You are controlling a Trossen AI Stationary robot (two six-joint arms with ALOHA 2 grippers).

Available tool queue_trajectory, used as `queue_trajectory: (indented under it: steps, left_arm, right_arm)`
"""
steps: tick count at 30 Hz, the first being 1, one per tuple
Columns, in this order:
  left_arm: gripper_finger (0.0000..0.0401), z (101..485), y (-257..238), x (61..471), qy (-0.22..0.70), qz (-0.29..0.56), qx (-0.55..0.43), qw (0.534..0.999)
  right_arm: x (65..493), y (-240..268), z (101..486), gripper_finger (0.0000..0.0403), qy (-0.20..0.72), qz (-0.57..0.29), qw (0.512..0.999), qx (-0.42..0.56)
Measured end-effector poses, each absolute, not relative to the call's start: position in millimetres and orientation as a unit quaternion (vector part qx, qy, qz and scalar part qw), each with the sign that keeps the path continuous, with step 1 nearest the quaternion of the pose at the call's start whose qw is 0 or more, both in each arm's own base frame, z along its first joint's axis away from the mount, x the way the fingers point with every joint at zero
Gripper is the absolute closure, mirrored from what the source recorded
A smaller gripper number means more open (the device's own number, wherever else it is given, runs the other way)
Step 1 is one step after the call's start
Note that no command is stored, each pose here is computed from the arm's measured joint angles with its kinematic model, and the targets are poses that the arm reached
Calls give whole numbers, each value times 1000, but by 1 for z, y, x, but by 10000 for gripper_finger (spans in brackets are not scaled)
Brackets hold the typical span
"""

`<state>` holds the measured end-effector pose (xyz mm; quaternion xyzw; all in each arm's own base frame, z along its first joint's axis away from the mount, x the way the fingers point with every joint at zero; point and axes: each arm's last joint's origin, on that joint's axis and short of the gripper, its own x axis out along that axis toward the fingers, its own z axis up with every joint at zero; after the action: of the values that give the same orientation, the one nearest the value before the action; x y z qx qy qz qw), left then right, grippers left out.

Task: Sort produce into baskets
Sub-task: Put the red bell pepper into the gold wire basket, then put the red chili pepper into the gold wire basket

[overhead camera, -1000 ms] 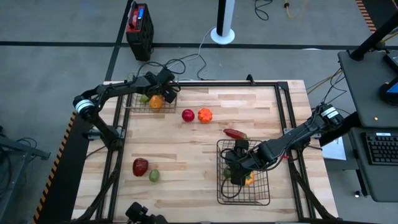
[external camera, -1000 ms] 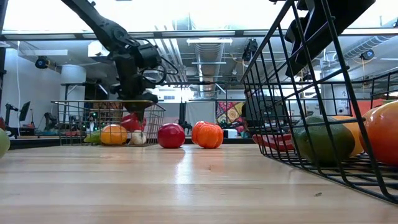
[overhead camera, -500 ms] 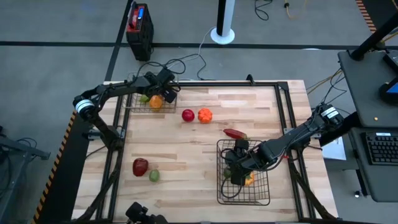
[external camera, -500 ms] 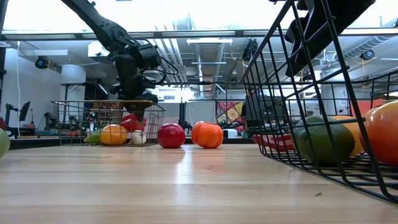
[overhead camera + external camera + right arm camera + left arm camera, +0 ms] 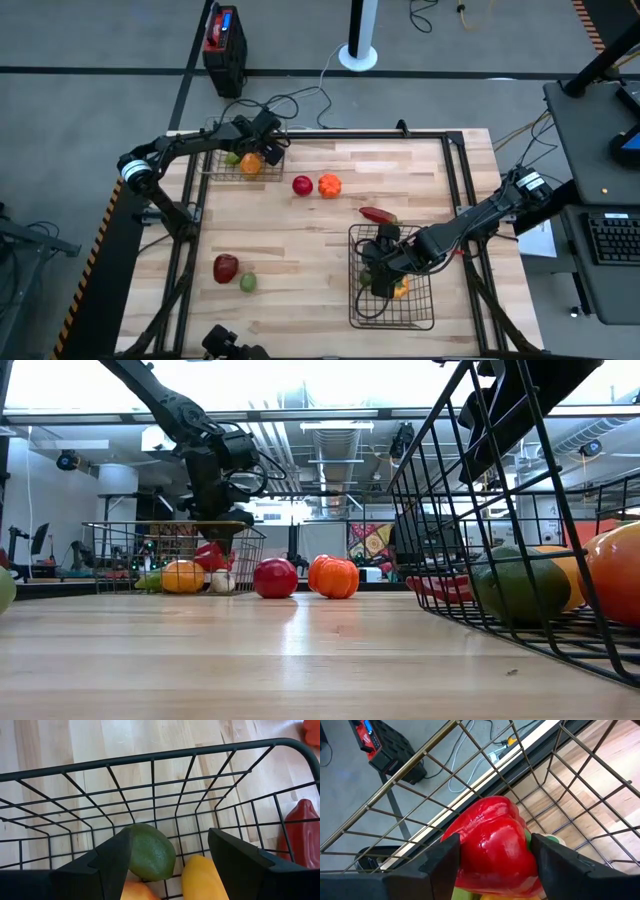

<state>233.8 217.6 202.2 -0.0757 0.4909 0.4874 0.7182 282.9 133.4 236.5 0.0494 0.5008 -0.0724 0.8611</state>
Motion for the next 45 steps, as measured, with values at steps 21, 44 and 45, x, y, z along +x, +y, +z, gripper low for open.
queue_trajectory:
  steps: [21, 44, 45]
  left_arm:
    - [181, 203, 218, 232, 493, 506, -66, 705]
    - [135, 233, 201, 220, 488, 498, -51, 715]
    - [135, 239, 198, 219, 484, 497, -50, 719]
  right_arm:
    - [283, 133, 237, 152, 500, -72, 861, 51]
    - [283, 133, 237, 152, 500, -73, 862, 51]
    - [283, 133, 237, 152, 500, -73, 862, 51]
